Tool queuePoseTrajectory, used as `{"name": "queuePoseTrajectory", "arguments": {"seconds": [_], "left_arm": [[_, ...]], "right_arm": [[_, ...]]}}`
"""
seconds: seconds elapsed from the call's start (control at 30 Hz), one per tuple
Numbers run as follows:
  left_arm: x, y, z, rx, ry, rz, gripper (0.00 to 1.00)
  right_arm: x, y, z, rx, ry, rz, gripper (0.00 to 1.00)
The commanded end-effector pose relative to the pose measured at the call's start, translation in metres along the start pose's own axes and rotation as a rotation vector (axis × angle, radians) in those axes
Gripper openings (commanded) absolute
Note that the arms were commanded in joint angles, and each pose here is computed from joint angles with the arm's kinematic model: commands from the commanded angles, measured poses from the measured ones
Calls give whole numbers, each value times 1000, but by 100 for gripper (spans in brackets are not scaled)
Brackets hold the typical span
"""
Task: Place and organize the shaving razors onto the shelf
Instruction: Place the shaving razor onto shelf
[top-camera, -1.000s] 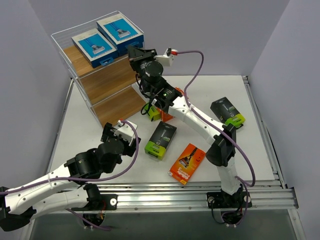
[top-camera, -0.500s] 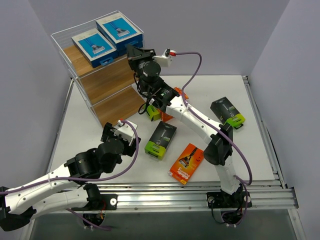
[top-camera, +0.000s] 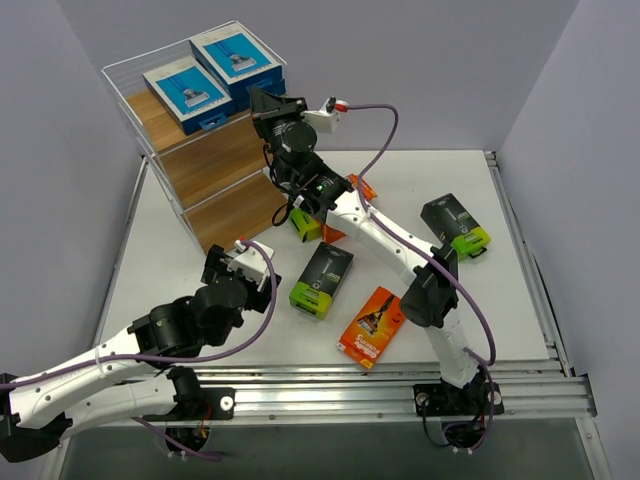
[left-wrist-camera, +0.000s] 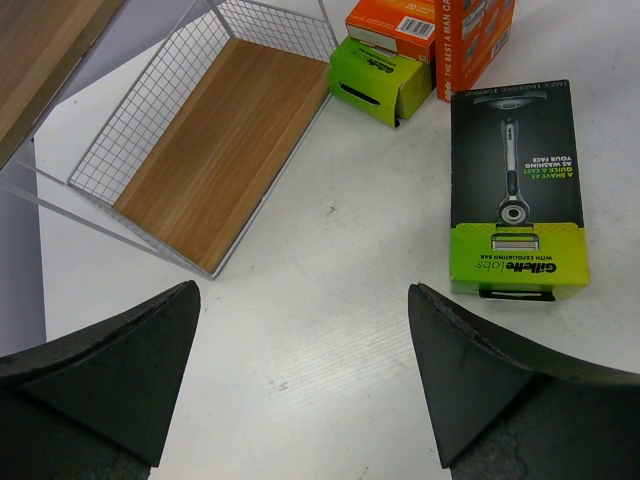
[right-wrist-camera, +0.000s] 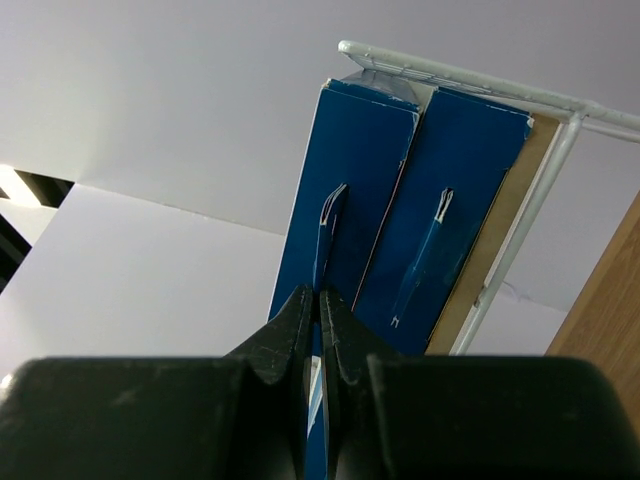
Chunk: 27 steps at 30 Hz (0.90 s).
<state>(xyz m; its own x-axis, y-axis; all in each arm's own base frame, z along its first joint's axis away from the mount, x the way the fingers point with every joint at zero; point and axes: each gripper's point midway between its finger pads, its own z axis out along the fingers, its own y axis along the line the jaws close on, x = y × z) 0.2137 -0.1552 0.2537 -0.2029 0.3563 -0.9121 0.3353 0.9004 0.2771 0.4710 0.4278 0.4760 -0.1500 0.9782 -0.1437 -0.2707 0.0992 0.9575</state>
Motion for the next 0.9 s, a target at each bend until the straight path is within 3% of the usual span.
{"name": "queuePoseTrajectory", "arguments": {"seconds": [0.0,0.13,0.27,0.33,0.57,0.87], "left_arm": [[-10,2,-3,6,-23,-32,94],[-10,3,-3,6,-24,-33,94],[-9,3,-2,4,-21,-32,94],[-8,3,-1,1,-20,-32,94],[-6,5,2,-12,-7,-26,94],[-3,3,6,-17,8,-2,94]], "right_arm": [[-13,24,2,-54,-47,43,0],[-15,25,1,-57,-49,34,0],[-19,29,-1,-60,-52,28,21],[-19,29,-3,-61,-44,17,21],[-26,33,-9,-66,-40,14,46],[-30,46,-17,-86,-15,9,54]]}}
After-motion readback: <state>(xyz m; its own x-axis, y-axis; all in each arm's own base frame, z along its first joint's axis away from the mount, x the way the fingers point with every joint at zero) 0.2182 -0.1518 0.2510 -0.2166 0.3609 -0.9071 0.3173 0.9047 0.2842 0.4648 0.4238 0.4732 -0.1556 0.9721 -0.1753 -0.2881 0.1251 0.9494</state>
